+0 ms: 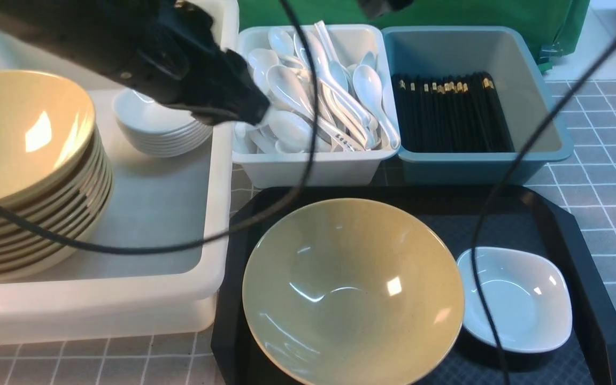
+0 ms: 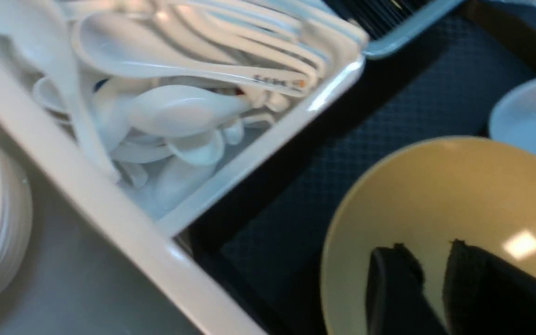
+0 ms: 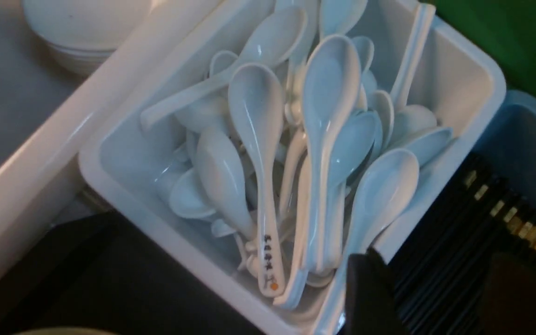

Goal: On grey table put chopsticks spoon bowls plates into blue grey white boxes.
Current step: 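Grasp the large bowl on the tray by its rim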

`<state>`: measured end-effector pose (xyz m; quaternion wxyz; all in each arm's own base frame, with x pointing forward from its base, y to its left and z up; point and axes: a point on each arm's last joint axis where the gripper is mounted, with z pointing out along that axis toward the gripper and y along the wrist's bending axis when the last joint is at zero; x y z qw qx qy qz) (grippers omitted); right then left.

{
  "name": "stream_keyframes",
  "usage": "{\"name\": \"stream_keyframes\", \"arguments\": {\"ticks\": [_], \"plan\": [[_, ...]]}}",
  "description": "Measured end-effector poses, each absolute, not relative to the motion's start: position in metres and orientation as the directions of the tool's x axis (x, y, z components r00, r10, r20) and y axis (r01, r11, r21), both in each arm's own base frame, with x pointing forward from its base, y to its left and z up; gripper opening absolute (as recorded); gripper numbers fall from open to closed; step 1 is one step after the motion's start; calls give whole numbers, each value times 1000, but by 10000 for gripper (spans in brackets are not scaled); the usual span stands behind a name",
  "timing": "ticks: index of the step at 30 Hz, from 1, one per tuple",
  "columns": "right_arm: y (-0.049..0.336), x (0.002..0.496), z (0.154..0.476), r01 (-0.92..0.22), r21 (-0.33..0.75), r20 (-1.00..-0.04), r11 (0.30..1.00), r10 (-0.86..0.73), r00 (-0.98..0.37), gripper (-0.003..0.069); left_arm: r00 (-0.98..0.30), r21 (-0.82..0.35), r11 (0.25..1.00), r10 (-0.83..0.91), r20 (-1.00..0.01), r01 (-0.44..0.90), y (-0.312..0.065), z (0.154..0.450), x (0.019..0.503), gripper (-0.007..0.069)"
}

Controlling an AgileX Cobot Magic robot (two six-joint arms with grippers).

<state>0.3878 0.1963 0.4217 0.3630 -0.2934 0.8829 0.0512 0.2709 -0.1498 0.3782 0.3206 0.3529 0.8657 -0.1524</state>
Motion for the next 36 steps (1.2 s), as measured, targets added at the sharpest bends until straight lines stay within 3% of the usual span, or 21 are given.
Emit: {"name": "stream_keyframes", "arguments": {"ticks": [4, 5, 9, 14, 18, 25, 29, 32, 33, 36], "plan": [[195, 350, 440, -606, -130, -666, 785, -522, -533, 196, -589, -63, 694, 557, -586, 718, -166, 367, 267, 330], [194, 329, 444, -636, -132, -654, 760, -549, -520, 150, -610, -70, 694, 575, -545, 716, -173, 359, 270, 396], [183, 286, 444, -682, -127, -620, 720, -594, -513, 86, -634, -57, 697, 612, -472, 715, -185, 336, 288, 510], [158, 245, 431, -694, -121, -567, 710, -623, -539, 67, -621, -28, 680, 652, -435, 733, -199, 305, 319, 542], [139, 214, 418, -684, -99, -538, 723, -617, -574, 67, -548, 27, 613, 724, -419, 789, -211, 275, 342, 542], [110, 171, 395, -641, -69, -507, 764, -580, -638, 68, -510, 6, 543, 793, -334, 840, -230, 231, 351, 540], [100, 157, 393, -627, -69, -523, 776, -563, -640, 69, -503, -23, 518, 818, -279, 855, -241, 213, 346, 443], [98, 154, 394, -624, -70, -542, 778, -555, -631, 69, -498, -18, 512, 826, -265, 859, -244, 211, 344, 291], [98, 154, 394, -624, -71, -547, 778, -553, -628, 71, -502, -25, 514, 826, -256, 857, -244, 213, 343, 165], [100, 157, 393, -623, -72, -556, 779, -550, -623, 74, -536, -72, 535, 812, -233, 842, -242, 228, 337, 72]]}}
